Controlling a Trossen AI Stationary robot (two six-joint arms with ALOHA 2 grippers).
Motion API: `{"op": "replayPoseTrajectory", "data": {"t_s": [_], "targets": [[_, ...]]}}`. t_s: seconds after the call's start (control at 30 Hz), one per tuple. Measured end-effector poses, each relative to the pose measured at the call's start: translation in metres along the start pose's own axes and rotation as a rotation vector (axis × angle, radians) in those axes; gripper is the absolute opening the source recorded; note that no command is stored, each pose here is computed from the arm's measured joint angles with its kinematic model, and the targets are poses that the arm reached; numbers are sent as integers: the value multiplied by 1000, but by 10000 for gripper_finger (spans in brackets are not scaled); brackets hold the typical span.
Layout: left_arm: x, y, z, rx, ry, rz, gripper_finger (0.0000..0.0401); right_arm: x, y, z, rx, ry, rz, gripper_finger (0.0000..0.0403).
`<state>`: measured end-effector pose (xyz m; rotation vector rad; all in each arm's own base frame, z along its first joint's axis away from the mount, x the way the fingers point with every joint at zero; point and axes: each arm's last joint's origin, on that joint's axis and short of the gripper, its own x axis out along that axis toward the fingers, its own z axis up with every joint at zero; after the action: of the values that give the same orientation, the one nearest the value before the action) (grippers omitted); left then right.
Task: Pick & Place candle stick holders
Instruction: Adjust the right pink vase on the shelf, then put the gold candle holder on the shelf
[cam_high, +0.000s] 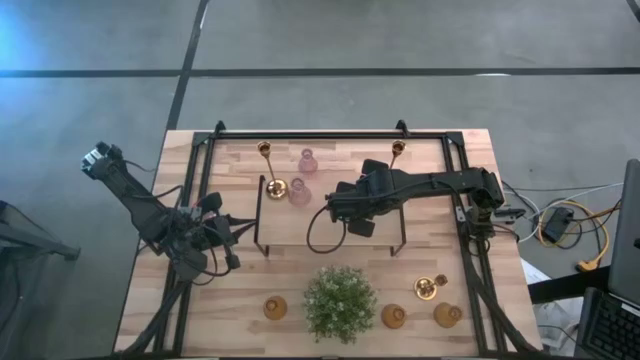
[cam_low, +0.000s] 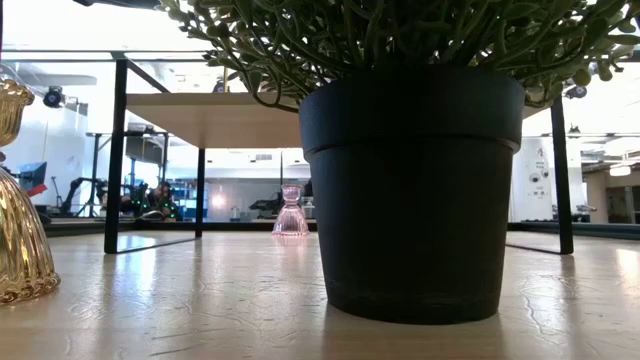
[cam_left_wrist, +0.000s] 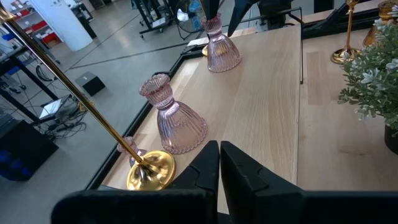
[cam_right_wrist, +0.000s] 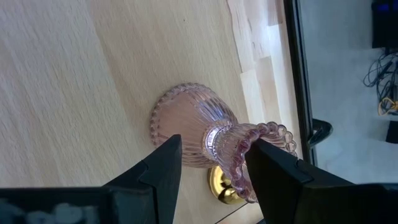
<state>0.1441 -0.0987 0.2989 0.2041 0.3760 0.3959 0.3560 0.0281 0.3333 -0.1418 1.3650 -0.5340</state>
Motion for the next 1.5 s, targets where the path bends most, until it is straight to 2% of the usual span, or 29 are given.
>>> {"op": "replayPoseTrajectory", "data": {"t_s": [0.23, 0.53, 1.0, 1.5], "targets": [[0, 0, 0, 0, 0, 0, 21, -2, -1, 1, 1, -9, 1, 165], [0, 0, 0, 0, 0, 0, 21, -2, -1, 1, 5, -14, -14, 140], [0, 0, 0, 0, 0, 0, 21, -14, -2, 2, -7, -66, -22, 177], [0, 0, 0, 0, 0, 0, 21, -24, -6, -2, -3, -104, -46, 180]]}}
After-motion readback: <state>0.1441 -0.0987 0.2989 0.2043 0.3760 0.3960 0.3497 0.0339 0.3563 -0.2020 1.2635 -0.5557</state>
